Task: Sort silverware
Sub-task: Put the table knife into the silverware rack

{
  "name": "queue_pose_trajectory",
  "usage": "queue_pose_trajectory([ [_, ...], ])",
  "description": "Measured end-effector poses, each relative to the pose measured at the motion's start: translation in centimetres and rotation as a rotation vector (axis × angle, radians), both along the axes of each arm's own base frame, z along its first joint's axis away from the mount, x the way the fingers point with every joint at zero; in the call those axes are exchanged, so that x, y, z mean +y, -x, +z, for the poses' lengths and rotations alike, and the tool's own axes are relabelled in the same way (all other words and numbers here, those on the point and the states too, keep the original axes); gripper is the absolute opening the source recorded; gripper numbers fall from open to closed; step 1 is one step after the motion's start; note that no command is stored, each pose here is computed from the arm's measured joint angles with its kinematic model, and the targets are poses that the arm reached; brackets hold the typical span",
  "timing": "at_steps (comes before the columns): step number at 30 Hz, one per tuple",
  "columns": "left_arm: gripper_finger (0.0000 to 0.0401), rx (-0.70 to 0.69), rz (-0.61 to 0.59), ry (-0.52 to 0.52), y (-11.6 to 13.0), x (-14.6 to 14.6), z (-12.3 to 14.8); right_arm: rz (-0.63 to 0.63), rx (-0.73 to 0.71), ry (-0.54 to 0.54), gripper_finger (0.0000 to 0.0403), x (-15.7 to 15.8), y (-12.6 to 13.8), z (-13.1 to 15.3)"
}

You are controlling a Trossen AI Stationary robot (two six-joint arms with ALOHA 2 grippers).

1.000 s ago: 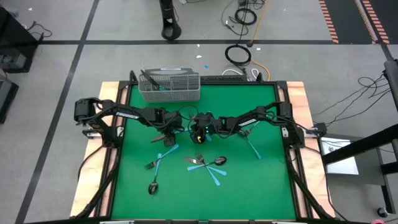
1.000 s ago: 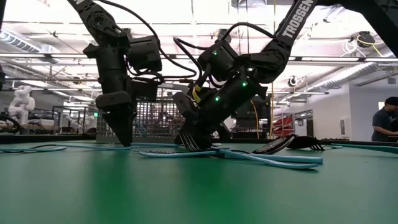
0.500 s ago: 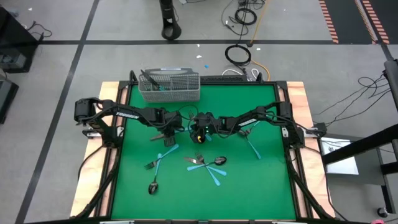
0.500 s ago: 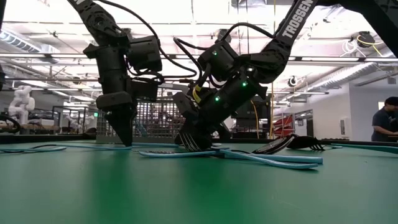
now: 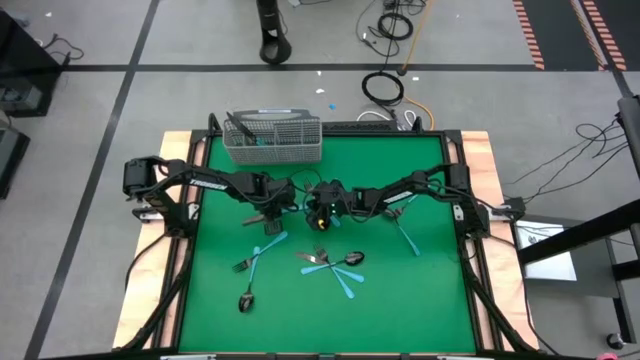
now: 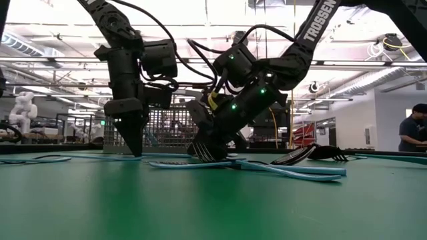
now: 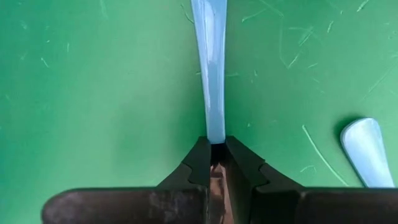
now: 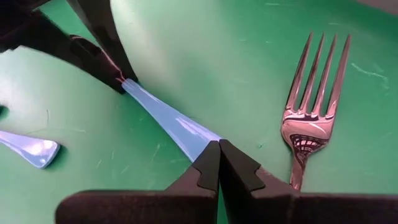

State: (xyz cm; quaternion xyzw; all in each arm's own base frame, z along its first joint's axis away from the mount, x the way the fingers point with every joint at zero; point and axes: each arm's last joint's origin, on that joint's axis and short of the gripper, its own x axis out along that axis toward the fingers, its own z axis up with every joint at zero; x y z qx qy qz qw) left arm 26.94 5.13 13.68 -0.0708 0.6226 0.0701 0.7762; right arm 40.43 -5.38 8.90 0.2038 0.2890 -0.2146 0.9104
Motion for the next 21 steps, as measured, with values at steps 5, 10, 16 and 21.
queue_pose_trajectory([
  [5, 0.0022, 0.006, -0.023, -0.003, 0.2, -0.1, 0.3, 0.047, -0.030, 0.039, 0.0000, 0.9, 0.0, 1.9],
  [10, 0.0021, -0.007, -0.022, -0.007, 1.0, -0.2, 1.6, -0.021, -0.091, 0.139, 0.0000, 1.8, 1.5, 4.5],
  [16, 0.0021, -0.115, 0.005, -0.039, 1.8, -0.1, 4.5, -0.118, -0.238, 0.130, 0.0000, 1.7, 7.0, 4.9],
  [21, 0.0021, -0.324, 0.042, -0.018, 2.2, 0.1, 7.6, -0.116, -0.384, 0.153, 0.0000, 1.3, 11.3, 4.8],
])
